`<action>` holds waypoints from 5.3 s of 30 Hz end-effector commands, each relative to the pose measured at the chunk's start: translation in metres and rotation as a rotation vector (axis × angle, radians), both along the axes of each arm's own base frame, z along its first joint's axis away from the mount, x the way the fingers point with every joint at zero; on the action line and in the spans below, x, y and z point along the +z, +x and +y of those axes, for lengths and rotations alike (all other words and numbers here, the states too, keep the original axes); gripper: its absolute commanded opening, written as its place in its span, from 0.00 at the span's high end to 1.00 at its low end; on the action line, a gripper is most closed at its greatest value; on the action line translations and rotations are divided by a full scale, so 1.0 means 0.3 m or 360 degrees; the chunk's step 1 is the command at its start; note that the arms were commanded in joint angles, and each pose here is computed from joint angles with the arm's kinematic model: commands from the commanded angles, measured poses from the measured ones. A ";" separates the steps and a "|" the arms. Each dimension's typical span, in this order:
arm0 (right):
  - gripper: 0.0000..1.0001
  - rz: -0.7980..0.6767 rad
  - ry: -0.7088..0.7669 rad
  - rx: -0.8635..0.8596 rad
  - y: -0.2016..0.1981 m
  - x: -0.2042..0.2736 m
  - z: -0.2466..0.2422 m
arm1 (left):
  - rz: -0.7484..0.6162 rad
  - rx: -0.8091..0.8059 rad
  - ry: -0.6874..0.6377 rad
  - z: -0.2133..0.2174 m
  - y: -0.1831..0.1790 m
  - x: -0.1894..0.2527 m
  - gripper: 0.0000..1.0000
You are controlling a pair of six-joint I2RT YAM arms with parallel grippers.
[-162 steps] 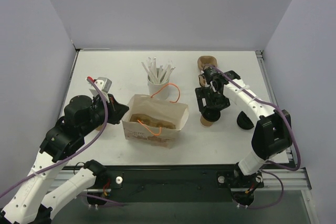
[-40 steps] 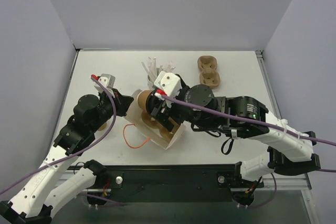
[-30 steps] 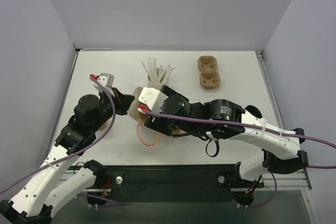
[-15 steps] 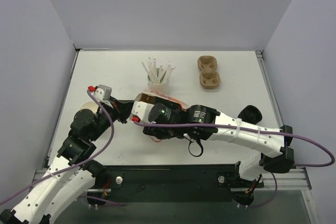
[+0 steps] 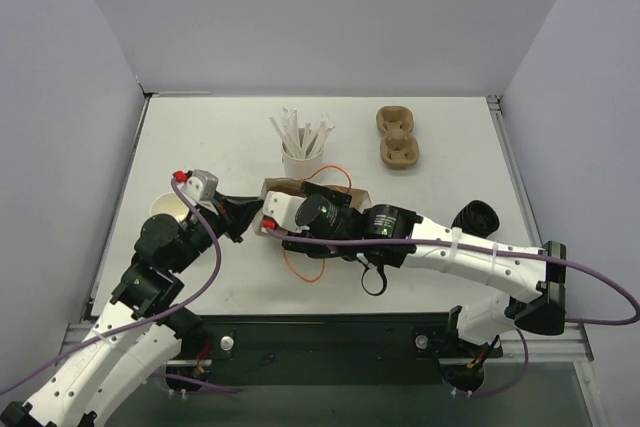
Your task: Pack the takeout coffee
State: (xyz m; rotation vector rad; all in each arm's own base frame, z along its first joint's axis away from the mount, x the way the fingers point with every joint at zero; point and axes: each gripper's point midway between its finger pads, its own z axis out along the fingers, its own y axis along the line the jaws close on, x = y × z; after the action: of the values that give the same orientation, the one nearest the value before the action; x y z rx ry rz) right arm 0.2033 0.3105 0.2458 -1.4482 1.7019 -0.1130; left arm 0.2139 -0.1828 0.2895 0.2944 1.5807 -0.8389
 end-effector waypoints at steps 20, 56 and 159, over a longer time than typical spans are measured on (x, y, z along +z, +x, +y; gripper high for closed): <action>0.51 -0.0211 -0.0294 0.0418 0.068 -0.088 -0.013 | -0.0153 -0.0092 -0.0028 0.009 -0.069 -0.029 1.00; 0.53 -0.0152 -0.0613 0.0544 0.178 -0.270 -0.006 | -0.0106 -0.0136 0.0025 0.016 -0.106 -0.122 1.00; 0.54 -0.0165 -0.0677 0.0367 0.321 -0.447 -0.092 | -0.0004 -0.0075 0.0071 0.031 -0.090 -0.134 1.00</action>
State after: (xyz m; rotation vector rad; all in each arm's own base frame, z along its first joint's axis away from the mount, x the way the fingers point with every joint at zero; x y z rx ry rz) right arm 0.2963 0.2904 0.1222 -1.9039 1.4376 -0.4297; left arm 0.1866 -0.1755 0.2313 0.3817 1.6245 -0.8389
